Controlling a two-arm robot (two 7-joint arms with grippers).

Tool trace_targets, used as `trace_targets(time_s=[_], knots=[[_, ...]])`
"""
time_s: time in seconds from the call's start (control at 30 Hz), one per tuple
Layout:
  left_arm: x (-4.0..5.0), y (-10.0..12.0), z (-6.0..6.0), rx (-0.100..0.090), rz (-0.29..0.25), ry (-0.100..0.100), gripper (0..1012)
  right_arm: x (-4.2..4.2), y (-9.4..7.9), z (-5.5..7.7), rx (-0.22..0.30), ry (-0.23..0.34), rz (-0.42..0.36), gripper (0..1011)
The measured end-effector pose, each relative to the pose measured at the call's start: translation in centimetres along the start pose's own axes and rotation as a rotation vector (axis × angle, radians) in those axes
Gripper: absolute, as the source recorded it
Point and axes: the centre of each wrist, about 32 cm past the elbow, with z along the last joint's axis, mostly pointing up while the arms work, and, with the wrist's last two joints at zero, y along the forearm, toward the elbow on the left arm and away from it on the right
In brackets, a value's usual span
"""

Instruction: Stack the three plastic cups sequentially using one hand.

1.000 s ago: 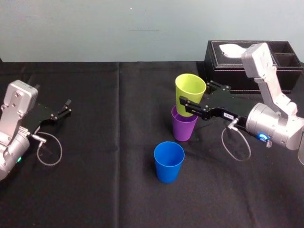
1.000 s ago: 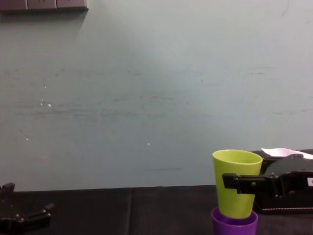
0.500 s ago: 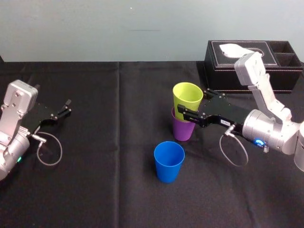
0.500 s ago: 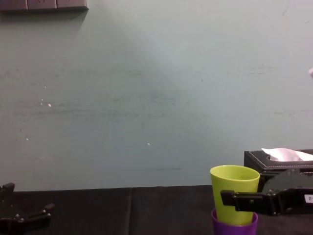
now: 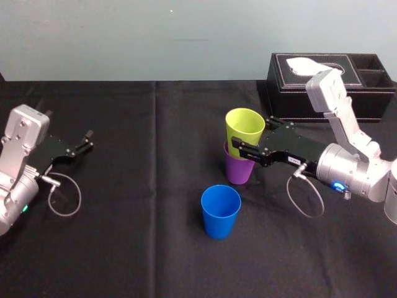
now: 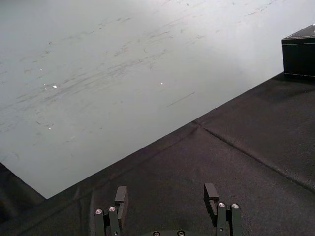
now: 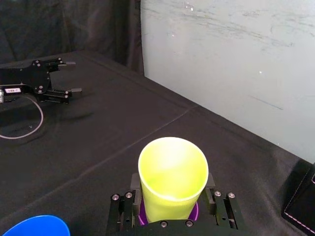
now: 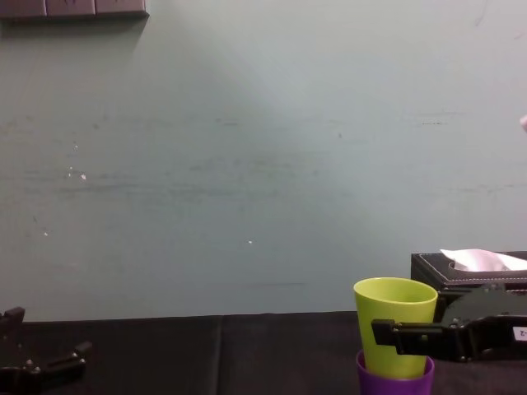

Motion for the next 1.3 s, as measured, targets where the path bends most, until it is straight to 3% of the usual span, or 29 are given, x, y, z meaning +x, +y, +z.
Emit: trace_targets(time_s=[0.17,0.47,0.93,1.3], knots=[[0.0,0.0,0.0,0.0,0.0,0.0,1011,0.0,0.0,0.0,0.0,0.0,0.0,773],[0.0,0.0,0.0,0.0,0.0,0.0,1011,0.02,-0.1,0.0,0.001,0.0,-0.001,1002],[0.0,0.0,0.0,0.0,0.0,0.0,1012,-0.01,-0.1,0.1,0.002,0.0,-0.001,1003],[0.0,0.0,0.0,0.0,0.0,0.0,1011,-1.75,-4.0,-0.5,0.062,-0.027,0.037,1003]])
